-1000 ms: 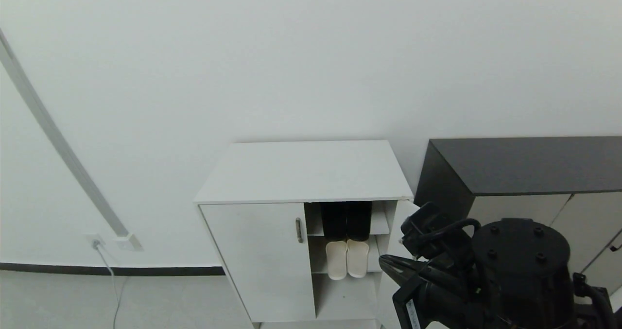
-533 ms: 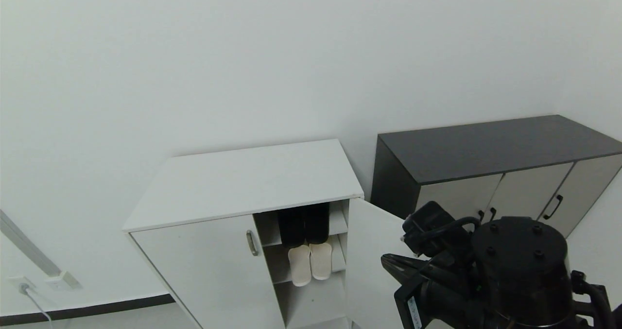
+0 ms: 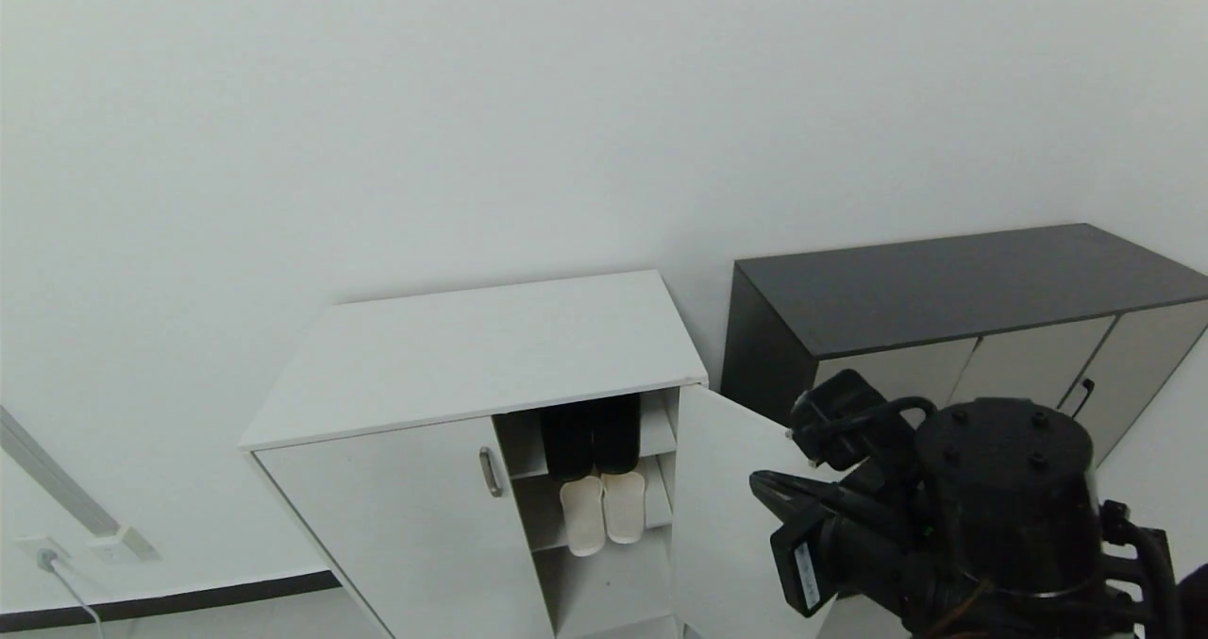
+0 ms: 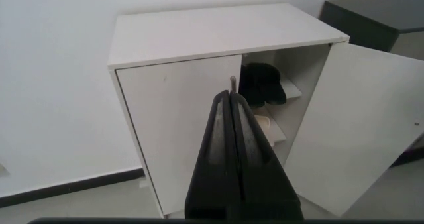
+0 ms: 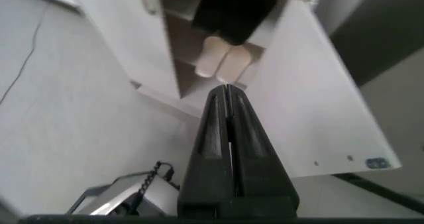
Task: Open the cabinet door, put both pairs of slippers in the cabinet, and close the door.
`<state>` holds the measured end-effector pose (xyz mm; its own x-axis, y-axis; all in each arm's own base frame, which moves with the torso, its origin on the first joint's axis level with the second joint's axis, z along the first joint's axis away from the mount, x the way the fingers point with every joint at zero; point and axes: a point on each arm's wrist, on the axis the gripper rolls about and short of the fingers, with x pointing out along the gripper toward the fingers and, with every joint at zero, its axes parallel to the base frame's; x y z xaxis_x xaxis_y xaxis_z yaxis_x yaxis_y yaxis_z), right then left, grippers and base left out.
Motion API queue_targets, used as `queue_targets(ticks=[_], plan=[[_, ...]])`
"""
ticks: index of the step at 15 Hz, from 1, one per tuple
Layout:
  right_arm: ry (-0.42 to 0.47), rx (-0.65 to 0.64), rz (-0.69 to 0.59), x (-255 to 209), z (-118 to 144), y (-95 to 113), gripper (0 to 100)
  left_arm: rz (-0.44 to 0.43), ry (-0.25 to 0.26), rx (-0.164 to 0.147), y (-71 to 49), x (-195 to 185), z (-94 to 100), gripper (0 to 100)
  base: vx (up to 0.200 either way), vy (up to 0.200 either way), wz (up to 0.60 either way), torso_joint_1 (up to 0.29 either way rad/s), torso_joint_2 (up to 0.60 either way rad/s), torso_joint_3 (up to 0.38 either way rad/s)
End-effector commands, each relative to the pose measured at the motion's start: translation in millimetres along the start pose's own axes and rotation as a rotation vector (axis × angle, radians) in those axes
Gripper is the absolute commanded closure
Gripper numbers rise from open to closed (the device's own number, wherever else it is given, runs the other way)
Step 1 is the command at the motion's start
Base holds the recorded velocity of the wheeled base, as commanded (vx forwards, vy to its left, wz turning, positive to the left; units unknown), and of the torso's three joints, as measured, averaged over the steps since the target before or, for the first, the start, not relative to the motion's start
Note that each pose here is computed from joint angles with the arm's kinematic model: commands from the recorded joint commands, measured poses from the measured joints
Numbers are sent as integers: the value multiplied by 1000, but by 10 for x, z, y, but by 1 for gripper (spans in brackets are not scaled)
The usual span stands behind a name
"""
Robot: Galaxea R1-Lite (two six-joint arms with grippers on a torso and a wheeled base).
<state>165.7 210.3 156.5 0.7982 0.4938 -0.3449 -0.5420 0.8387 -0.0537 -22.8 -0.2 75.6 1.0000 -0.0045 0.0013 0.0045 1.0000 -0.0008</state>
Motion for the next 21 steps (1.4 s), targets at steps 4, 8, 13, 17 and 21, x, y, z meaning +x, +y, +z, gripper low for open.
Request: queue_targets(ticks=[4, 8, 13, 17, 21], plan=[[-25, 92, -199, 485, 209, -531, 100, 1, 0, -1, 0, 0, 0, 100, 0, 0, 0, 0, 0, 0], [-29, 125, -274, 739, 264, -799, 100, 0, 0, -1, 0, 0, 0, 100, -150, 0, 0, 9, 10, 1], [-9, 192, -322, 1090, 197, -1107, 100, 1, 0, -2, 0, 0, 0, 100, -40, 0, 0, 0, 0, 0], [23, 235, -338, 1240, 71, -1319, 100, 1, 0, -2, 0, 0, 0, 100, 0, 0, 0, 0, 0, 0], [46, 267, -384, 1542, -76, -1607, 100, 9, 0, -5, 1, 0, 0, 100, 0, 0, 0, 0, 0, 0]])
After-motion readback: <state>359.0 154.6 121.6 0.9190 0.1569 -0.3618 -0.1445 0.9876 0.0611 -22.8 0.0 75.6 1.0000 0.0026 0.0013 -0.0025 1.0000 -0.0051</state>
